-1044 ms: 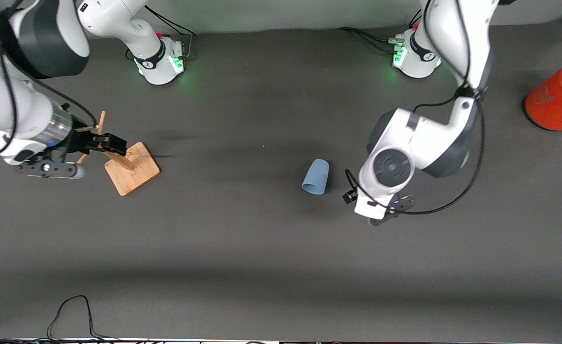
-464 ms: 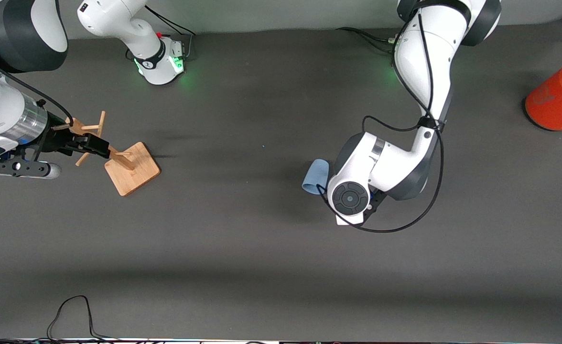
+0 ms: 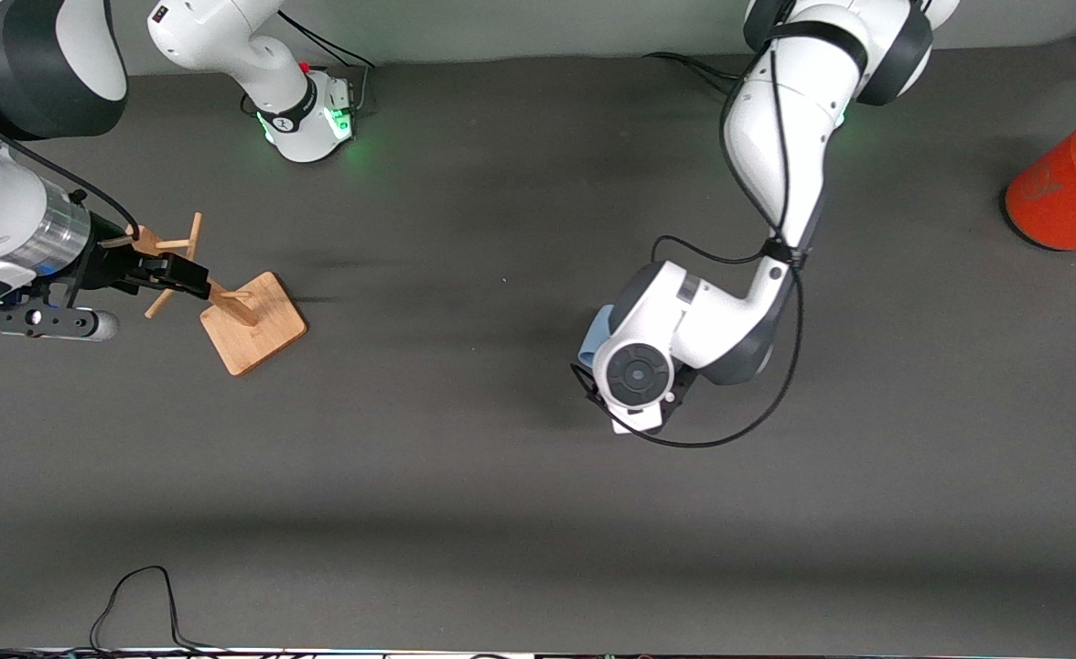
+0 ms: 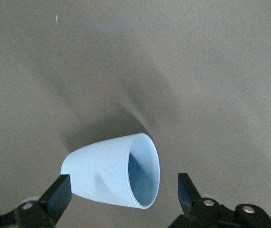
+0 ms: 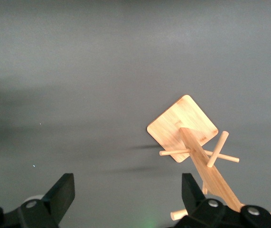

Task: Rotate and upright cup with both arms

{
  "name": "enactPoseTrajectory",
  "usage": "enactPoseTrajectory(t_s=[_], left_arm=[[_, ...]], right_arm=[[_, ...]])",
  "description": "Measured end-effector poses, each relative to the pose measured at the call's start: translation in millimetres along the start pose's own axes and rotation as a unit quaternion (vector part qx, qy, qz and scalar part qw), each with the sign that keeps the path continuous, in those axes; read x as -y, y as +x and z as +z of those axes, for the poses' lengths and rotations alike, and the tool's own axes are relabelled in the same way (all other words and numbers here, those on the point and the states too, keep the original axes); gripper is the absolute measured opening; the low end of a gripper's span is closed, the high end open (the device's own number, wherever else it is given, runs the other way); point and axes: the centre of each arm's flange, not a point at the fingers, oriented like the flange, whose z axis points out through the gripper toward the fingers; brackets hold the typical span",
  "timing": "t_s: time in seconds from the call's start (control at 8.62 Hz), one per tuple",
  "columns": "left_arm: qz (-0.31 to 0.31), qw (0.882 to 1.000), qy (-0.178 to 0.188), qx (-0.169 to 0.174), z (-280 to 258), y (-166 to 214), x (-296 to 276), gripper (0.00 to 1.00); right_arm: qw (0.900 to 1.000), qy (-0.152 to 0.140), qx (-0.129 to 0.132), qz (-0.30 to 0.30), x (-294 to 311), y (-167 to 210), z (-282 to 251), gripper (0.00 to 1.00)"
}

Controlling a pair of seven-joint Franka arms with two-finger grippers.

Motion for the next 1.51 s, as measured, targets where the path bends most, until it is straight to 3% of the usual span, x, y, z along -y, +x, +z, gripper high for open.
enactPoseTrajectory(t_s=[0.35,0.58,0.7,0.81,1.04,1.28,1.39,1.51], left_arm=[[0.003,1.000,0.026,-0.003,20.6,-10.7,0.3,1.00],[0.001,0.998,0.063,-0.005,33.5,-8.2,6.3,0.98],[0.001,0.997,0.078,-0.004,36.9,-8.1,9.5,0.92],[0.001,0.997,0.083,-0.004,37.8,-8.1,10.8,0.84],[0.001,0.996,0.087,-0.004,38.1,-8.1,11.7,0.47],[0.002,0.995,0.099,-0.003,31.0,-10.3,17.3,0.21],[0.003,0.995,0.096,-0.003,27.4,-11.0,17.6,0.11],[0.003,0.995,0.095,-0.004,27.2,-10.9,17.4,0.09]], right_arm=[[1.000,0.018,0.012,-0.016,-5.2,-10.9,-8.4,1.00],[0.999,0.027,0.012,-0.033,-19.1,-21.6,-15.2,1.00],[0.999,0.030,0.013,-0.038,-24.8,-29.5,-15.1,1.00],[0.999,0.031,0.007,-0.040,-24.9,-37.3,-13.2,1.00],[0.999,0.030,-0.009,-0.045,-22.6,-54.5,-2.8,1.00],[0.999,0.027,-0.014,-0.039,-30.7,-68.1,-1.9,1.00],[0.999,0.026,-0.017,-0.040,-29.6,-69.6,-4.1,1.00],[0.999,0.026,-0.019,-0.041,-28.6,-69.4,-4.3,1.00]])
